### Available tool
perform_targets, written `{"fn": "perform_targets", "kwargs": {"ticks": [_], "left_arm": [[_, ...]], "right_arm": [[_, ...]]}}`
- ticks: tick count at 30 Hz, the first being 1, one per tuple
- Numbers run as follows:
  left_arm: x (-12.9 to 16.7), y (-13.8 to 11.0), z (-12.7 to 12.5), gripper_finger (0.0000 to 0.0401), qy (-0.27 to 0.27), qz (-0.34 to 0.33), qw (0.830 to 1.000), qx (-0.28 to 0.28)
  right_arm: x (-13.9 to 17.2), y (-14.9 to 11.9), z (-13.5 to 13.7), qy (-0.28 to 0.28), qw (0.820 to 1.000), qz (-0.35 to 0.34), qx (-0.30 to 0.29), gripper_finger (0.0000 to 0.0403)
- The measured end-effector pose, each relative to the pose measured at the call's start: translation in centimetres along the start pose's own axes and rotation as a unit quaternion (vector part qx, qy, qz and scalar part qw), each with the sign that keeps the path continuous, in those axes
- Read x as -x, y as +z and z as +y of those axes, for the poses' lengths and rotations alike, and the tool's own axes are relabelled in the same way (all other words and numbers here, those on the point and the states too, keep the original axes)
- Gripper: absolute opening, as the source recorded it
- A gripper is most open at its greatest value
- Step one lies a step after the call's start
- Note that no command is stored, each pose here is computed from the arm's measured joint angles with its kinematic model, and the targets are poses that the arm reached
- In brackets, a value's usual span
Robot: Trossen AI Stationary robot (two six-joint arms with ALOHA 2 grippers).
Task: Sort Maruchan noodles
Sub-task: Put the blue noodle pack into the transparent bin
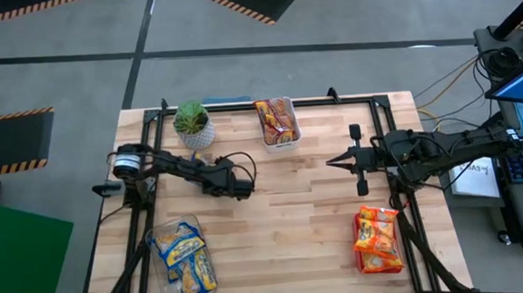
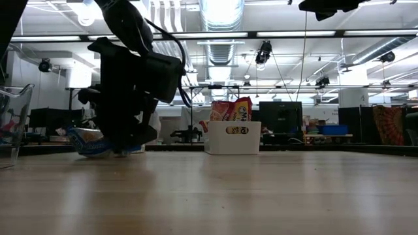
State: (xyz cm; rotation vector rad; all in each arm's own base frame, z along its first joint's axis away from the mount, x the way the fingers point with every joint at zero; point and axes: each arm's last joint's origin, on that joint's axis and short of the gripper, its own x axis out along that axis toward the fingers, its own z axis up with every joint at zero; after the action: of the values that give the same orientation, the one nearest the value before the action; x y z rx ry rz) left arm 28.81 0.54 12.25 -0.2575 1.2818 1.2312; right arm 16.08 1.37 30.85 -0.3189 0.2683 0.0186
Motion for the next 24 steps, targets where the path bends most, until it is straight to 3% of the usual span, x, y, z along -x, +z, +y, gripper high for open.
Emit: {"fn": "perform_targets", "kwargs": {"ticks": [4, 8, 17, 24], "left_arm": [[0.7, -0.1, 0.2, 0.0006, -0.01, -0.002, 1.0, -0.014], [2.3, -0.3, 1.0, 0.0004, -0.039, -0.002, 0.999, -0.033], [7.5, -0.7, 3.9, 0.0, -0.13, -0.066, 0.987, -0.069], [9.3, -0.9, 5.3, 0.0, -0.157, -0.104, 0.981, -0.055]], "right_arm": [[0.0, 0.0, 0.0, 0.0, 1.0, 0.002, -0.002, 0.0009], [0.0, -0.1, 0.0, 0.001, 1.0, 0.003, -0.008, 0.0009], [0.0, -0.1, 0.0, 0.001, 1.0, 0.005, -0.022, 0.0009], [0.0, -0.3, 0.1, 0.004, 0.999, 0.015, -0.032, 0.0009]]}}
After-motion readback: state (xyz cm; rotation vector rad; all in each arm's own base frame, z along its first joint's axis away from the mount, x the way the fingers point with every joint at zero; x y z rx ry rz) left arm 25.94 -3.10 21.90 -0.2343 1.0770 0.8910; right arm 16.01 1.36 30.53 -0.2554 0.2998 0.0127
